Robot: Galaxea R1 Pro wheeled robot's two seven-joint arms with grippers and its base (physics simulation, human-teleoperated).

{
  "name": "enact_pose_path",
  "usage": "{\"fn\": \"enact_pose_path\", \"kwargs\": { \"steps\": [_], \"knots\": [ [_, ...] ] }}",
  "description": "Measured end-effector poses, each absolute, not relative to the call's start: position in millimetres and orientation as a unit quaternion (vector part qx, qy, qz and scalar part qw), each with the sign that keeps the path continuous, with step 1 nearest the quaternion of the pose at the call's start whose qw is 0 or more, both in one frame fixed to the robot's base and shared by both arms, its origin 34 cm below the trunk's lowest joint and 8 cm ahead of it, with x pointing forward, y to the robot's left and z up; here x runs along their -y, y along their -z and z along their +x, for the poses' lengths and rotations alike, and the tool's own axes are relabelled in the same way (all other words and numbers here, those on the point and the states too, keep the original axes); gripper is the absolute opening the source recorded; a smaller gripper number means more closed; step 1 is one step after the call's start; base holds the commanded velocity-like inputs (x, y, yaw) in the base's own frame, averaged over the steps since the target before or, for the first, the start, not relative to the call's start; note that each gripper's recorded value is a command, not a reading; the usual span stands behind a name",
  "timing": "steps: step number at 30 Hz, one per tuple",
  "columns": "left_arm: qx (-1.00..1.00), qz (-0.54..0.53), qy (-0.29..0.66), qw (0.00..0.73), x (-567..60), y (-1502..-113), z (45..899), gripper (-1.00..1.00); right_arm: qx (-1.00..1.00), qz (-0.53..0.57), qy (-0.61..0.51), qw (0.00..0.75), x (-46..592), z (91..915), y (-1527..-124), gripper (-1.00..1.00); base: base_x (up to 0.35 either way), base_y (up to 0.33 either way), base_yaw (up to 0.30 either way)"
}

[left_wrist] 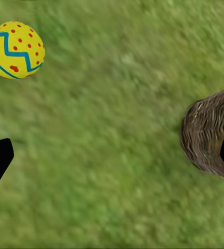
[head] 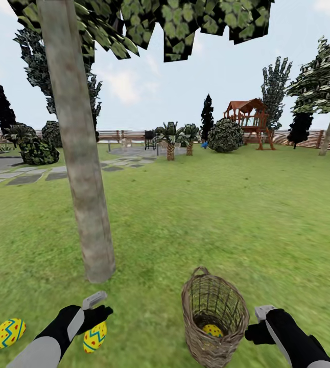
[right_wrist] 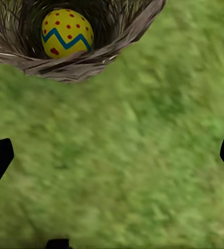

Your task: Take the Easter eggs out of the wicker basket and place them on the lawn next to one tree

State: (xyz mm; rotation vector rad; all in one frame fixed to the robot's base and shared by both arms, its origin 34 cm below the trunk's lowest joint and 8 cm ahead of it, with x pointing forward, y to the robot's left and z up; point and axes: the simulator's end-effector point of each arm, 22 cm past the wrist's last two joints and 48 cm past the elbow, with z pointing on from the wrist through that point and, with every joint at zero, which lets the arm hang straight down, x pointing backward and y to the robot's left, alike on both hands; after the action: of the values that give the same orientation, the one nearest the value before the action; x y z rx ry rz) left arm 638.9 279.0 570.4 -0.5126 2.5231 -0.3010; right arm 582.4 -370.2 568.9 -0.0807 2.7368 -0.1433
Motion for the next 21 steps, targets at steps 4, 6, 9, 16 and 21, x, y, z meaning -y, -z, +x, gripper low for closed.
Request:
{"fn": "enact_pose_path", "kwargs": {
  "steps": [4, 6, 9, 16, 21],
  "knots": [
    [-0.938, -0.189, 0.113, 0.268, -276, -572, 637, 1.0, -0.978, -0.029, 0.051, 0.199, 370, 583, -573, 1.0, 0.248, 0.036, 0.0],
    [-0.938, -0.19, 0.114, 0.267, -276, -572, 637, 1.0, -0.978, -0.029, 0.051, 0.199, 370, 583, -573, 1.0, 0.308, 0.105, 0.0],
    [-0.938, -0.19, 0.114, 0.266, -275, -571, 636, 1.0, -0.978, -0.03, 0.051, 0.199, 369, 583, -573, 1.0, 0.316, 0.093, 0.0],
    [-0.936, -0.188, 0.118, 0.272, -269, -572, 639, 1.0, -0.978, -0.029, 0.051, 0.199, 370, 583, -573, 1.0, 0.11, 0.015, 0.0],
    [-0.933, -0.188, 0.118, 0.282, -266, -574, 643, 1.0, -0.978, -0.029, 0.05, 0.199, 370, 583, -573, 1.0, 0.005, 0.001, 0.0]
  ]
}}
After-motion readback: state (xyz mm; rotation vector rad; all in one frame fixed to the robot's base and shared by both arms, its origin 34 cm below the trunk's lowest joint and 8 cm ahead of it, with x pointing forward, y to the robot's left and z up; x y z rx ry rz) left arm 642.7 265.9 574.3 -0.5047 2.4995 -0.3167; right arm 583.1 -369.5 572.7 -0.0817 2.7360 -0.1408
